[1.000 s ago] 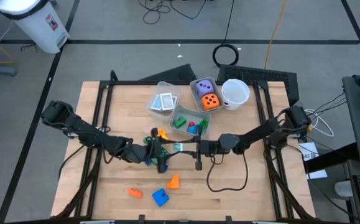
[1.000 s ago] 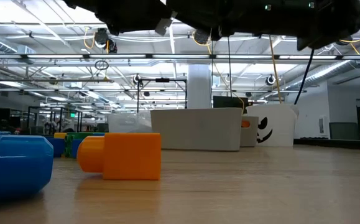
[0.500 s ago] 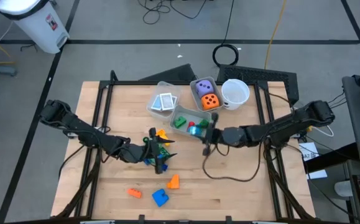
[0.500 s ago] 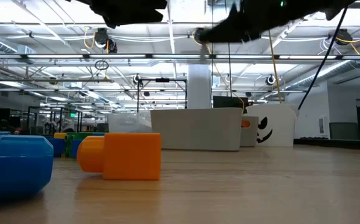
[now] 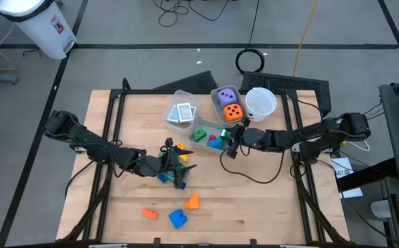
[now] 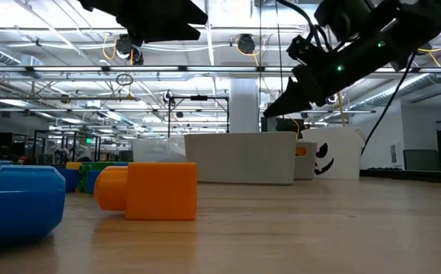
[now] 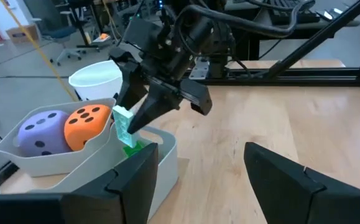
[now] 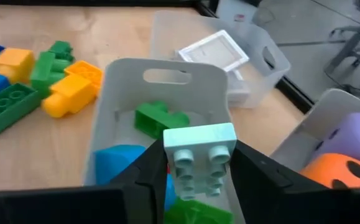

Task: Pick & Place Toys
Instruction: Put the light blue game piece into the bottom gray bin, then put the dark blue game piece into the bottom gray bin

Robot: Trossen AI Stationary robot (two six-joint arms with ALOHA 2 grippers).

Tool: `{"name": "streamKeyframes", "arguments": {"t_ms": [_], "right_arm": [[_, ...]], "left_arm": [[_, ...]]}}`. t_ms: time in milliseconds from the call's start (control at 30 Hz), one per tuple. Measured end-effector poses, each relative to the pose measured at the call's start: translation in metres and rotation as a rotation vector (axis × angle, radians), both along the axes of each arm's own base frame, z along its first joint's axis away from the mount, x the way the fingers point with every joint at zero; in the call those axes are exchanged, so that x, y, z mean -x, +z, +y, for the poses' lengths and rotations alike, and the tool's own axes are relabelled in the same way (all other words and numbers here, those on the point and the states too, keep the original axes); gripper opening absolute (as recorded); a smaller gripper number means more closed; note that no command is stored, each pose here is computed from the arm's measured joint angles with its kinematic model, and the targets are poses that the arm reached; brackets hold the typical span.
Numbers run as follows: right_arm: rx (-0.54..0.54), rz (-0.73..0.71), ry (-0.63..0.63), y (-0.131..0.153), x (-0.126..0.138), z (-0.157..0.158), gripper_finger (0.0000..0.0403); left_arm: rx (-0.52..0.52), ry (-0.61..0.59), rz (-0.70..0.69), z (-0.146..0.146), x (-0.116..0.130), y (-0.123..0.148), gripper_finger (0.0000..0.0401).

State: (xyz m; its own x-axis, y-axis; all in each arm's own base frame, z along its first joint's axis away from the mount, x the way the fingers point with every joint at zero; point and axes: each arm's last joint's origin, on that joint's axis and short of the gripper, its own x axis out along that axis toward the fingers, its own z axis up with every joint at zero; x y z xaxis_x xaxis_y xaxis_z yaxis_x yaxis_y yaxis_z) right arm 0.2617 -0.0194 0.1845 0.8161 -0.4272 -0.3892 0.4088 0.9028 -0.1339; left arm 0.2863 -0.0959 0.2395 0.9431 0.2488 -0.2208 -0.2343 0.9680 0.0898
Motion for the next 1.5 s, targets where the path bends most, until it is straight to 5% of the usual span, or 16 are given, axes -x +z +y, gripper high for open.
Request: {"name": "streamKeyframes", "arguments": {"t_ms": [600,767,933,1233,1500], "right_arm": [[-0.083,-0.088,0.031,0.004,-0.002,0.001,0.0307],[-0.108,-0.125,0.094,0.007,-0.004,0.003,0.0314],[-0.119,-0.119,0.119,0.006,-0.004,0.004,0.0306],[-0.129,-0.133,0.137,0.007,-0.005,0.009,0.0298],[-0.132,-0.141,0.148,0.008,-0.005,0.013,0.0295]], "left_arm": [[0.076,-0.037,0.007,0.004,-0.002,-0.002,0.0246],[0.130,-0.037,0.095,0.005,0.001,-0.011,0.0246],[0.153,0.009,0.325,0.005,0.016,-0.031,0.0246],[0.437,-0.017,0.706,-0.003,0.043,-0.056,0.0246],[0.393,-0.056,0.820,-0.021,0.061,-0.061,0.0246]]}}
